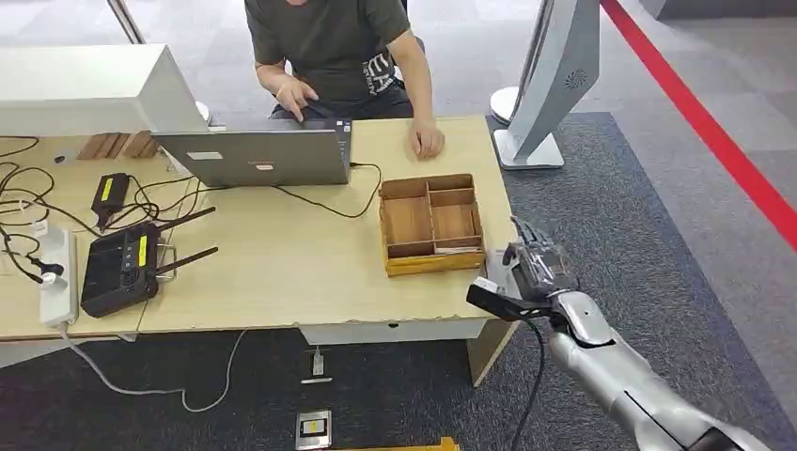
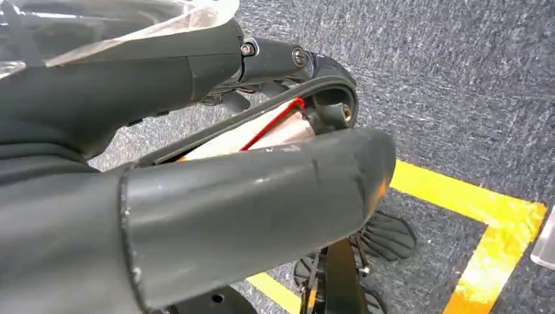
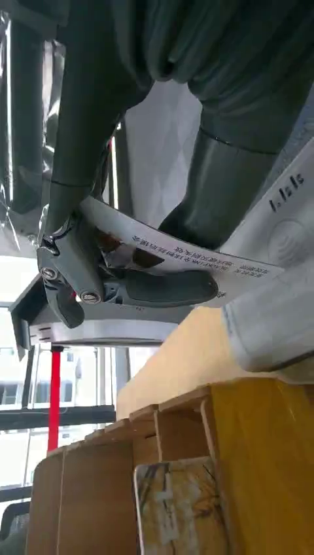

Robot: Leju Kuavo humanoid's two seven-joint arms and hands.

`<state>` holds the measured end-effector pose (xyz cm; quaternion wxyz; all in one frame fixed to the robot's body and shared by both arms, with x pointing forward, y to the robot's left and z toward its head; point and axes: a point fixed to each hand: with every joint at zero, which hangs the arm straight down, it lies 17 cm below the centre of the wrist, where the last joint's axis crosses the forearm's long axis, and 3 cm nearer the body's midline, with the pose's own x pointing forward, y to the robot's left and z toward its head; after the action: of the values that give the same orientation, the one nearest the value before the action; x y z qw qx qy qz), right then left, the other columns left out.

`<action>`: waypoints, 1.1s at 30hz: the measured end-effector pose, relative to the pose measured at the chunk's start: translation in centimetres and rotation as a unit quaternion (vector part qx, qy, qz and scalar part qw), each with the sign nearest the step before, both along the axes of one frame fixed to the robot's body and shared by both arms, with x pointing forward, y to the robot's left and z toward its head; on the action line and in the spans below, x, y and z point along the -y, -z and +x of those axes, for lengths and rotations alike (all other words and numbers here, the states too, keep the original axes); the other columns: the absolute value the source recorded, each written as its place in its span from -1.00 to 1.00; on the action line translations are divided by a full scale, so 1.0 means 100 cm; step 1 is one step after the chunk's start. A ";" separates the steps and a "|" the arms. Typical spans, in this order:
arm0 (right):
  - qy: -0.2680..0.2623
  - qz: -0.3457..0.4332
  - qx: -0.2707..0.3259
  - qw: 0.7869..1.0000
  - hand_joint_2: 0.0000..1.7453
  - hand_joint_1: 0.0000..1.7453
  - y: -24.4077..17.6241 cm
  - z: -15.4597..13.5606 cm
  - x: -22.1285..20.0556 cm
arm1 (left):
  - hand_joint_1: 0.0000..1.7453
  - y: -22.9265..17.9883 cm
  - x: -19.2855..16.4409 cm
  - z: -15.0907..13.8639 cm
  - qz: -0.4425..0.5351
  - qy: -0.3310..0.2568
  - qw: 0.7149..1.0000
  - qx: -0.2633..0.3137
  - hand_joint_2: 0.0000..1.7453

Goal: Pass the card to the sensor for recognition and then transmit it.

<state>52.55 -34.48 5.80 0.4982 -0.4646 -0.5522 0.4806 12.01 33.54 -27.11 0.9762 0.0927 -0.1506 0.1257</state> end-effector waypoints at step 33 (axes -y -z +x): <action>0.014 0.026 -0.032 0.999 1.00 1.00 0.028 -0.011 0.010 | -1.00 0.001 -0.009 -0.004 0.009 -0.008 1.000 -0.014 -1.00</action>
<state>51.41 -35.43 3.00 0.5344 -0.4438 -0.5418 0.4731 11.57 34.42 -27.19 0.9763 0.1047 -0.1376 0.1304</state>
